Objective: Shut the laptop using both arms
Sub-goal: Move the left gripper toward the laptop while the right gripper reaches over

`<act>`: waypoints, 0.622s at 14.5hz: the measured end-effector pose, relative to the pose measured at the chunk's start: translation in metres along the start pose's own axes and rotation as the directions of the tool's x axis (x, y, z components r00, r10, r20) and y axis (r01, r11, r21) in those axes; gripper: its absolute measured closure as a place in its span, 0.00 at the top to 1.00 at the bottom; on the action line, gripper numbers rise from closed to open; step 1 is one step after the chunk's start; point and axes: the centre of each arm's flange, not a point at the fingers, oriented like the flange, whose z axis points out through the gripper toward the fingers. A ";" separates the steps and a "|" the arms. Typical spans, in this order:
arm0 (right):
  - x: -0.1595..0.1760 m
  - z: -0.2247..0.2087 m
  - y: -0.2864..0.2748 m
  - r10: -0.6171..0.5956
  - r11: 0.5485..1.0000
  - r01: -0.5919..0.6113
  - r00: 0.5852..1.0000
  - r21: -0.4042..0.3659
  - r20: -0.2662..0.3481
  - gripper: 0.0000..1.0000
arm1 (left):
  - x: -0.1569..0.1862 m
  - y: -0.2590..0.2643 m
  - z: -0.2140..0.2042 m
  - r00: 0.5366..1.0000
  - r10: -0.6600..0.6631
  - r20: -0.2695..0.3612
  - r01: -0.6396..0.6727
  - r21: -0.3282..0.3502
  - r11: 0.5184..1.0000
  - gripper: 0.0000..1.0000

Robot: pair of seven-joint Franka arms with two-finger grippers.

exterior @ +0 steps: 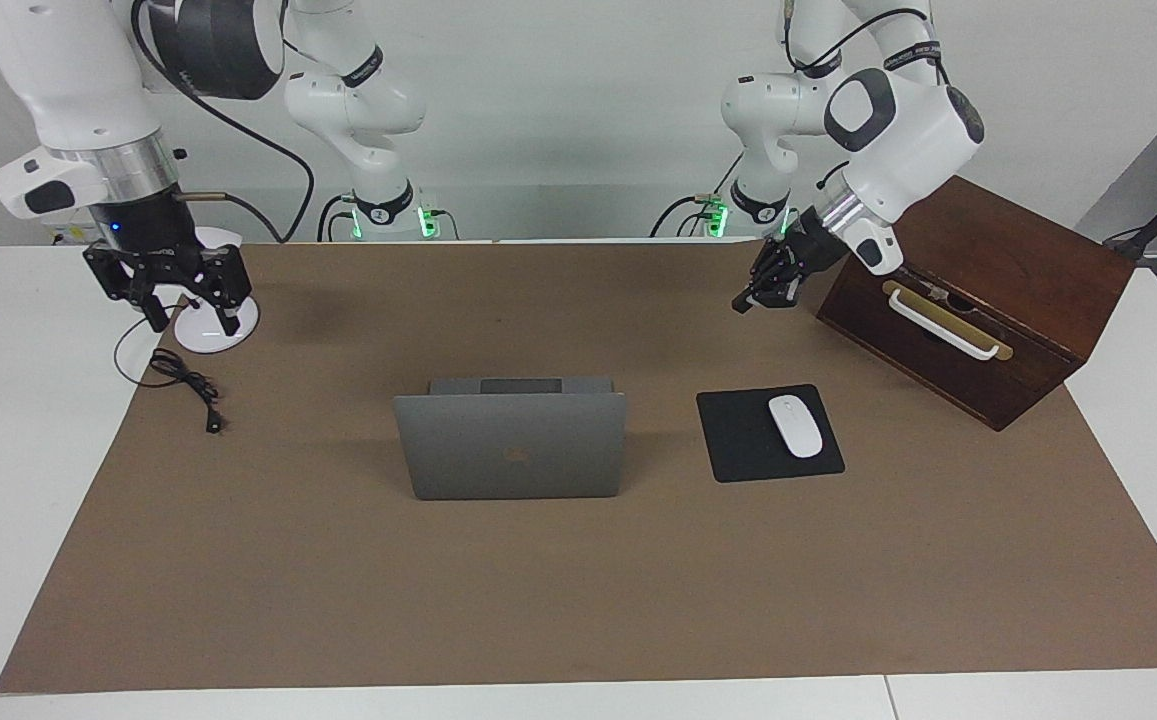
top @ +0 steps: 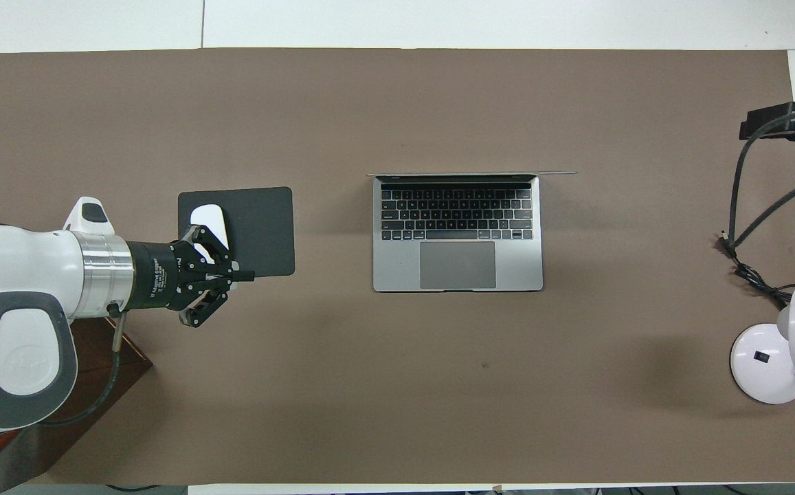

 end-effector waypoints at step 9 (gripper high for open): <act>0.043 0.063 -0.046 0.077 0.996 -0.074 0.995 0.052 -0.061 0.71 | -0.003 -0.018 0.100 0.870 -0.441 0.221 0.477 -0.150 0.866 0.01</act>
